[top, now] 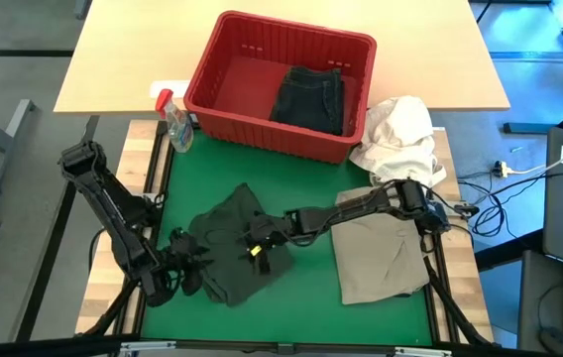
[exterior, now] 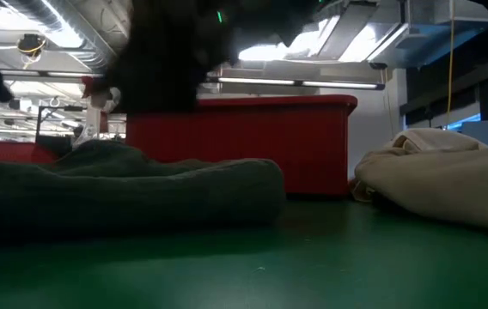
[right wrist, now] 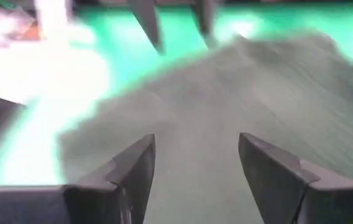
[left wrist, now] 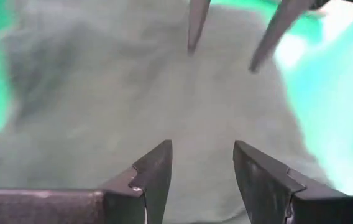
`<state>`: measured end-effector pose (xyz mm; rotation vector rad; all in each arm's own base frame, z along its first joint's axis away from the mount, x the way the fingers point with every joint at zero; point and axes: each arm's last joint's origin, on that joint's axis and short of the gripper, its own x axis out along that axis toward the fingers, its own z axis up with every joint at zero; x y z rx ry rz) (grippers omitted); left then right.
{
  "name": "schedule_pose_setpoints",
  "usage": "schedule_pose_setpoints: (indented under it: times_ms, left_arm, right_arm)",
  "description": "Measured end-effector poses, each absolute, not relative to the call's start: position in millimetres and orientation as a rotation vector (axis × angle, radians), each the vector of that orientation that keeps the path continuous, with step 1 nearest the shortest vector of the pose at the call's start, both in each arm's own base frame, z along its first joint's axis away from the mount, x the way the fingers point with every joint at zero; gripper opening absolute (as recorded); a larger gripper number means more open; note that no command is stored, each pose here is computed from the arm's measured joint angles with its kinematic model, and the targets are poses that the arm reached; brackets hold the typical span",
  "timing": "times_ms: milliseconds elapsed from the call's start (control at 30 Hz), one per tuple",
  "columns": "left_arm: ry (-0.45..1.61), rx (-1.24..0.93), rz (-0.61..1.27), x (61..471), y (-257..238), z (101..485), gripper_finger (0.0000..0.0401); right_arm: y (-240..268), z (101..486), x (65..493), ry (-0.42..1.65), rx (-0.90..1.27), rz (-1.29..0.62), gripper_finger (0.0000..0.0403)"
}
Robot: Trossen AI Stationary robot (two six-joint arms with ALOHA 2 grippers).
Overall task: Fold Laundry from Bin
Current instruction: Fold the green polo shirt, then put the green polo shirt into the red laundry bin
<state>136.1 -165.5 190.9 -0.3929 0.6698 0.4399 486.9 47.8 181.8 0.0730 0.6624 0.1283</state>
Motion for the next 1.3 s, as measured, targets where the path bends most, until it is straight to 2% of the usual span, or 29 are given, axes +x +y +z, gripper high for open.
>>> schedule_pose_setpoints:
  times_ms: [100,233,333,467,567,667,767,867,1067,1167,1300]
  left_arm:
    - [0.577,-0.397,0.372,140.7,-177.1,187.5,0.0165]
    - [0.577,-0.408,0.31,147.3,-187.7,166.9,0.0165]
    - [0.649,-0.399,0.303,149.1,-192.8,144.2,0.0165]
    - [0.838,-0.376,0.321,146.8,-195.6,114.2,0.0165]
    - [0.871,-0.358,0.336,145.8,-196.8,107.6,0.0165]
    - [0.869,-0.387,0.33,145.0,-196.7,114.3,0.0165]
    - [0.887,-0.424,0.298,143.1,-195.6,129.3,0.0165]
    - [0.845,-0.476,0.249,143.5,-195.7,148.1,0.0165]
    - [0.736,-0.519,0.235,141.4,-189.0,170.0,0.0165]
    - [0.671,-0.485,0.241,142.3,-187.0,174.5,0.0165]
    - [0.61,-0.433,0.272,144.8,-183.7,175.6,0.0165]
  right_arm:
    - [64.3,188.7,493.0,0.552,0.103,0.226,0.0231]
    - [86.7,168.1,498.7,0.514,0.085,0.248,0.0231]
    - [98.5,145.9,500.8,0.533,0.068,0.235,0.0231]
    - [103.8,108.8,497.8,0.657,0.04,0.202,0.0231]
    - [105.8,106.8,495.9,0.687,0.03,0.176,0.0231]
    - [105.4,122.9,491.4,0.706,0.054,0.189,0.0231]
    - [104.0,163.3,482.8,0.689,0.052,0.198,0.0231]
    - [101.1,202.7,466.3,0.721,0.023,0.195,0.0231]
    - [87.8,245.3,431.0,0.853,-0.035,0.127,0.0231]
    - [74.6,257.4,415.2,0.842,-0.044,0.063,0.0231]
    - [43.9,240.9,400.8,0.86,0.058,0.002,0.0231]
